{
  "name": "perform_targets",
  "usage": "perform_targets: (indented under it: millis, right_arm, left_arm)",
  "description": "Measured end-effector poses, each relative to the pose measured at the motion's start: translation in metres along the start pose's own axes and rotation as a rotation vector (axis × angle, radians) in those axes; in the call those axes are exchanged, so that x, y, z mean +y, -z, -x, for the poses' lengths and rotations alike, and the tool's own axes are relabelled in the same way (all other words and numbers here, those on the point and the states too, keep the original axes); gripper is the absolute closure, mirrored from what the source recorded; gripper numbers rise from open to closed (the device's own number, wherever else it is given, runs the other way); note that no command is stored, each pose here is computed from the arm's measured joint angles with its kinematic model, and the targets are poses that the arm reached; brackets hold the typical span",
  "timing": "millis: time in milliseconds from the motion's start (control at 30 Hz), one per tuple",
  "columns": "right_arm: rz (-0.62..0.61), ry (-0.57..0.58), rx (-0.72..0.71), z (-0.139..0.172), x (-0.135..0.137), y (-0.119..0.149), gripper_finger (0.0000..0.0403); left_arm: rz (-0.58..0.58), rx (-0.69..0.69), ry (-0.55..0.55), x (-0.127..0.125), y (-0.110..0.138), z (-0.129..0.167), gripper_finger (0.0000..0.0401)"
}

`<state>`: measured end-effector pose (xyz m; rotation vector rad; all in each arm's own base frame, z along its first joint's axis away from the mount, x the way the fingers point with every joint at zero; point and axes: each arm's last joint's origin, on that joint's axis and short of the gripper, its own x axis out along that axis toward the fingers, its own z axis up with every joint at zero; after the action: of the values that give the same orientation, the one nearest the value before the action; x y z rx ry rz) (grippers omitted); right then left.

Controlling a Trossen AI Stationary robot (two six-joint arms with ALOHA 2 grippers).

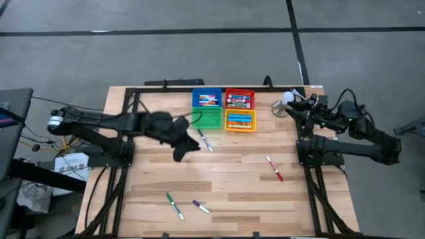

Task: Pick & Place Markers
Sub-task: Put the violet pen into the blue bin

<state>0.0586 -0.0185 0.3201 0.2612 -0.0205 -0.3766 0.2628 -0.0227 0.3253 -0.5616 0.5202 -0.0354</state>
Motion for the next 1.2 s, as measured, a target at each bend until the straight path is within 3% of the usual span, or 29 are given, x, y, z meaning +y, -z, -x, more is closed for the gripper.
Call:
perform_targets:
  millis: [200, 533, 900, 1200]
  right_arm:
    - [0.000, 0.000, 0.000, 0.000, 0.000, 0.000, 0.0233]
    - [0.000, 0.000, 0.001, 0.000, 0.000, 0.000, 0.0233]
    - [0.000, 0.001, 0.001, 0.000, 0.000, 0.000, 0.0233]
    - [0.000, 0.001, 0.000, 0.000, 0.000, 0.000, 0.0233]
  left_arm:
    - [0.114, -0.036, 0.013, -0.030, 0.030, -0.009, 0.0290]
    - [0.452, -0.050, 0.013, -0.076, 0.078, -0.024, 0.0293]
    - [0.776, 0.084, 0.031, -0.095, 0.126, -0.073, 0.0293]
    - [0.794, 0.109, 0.016, -0.097, 0.139, -0.082, 0.0293]
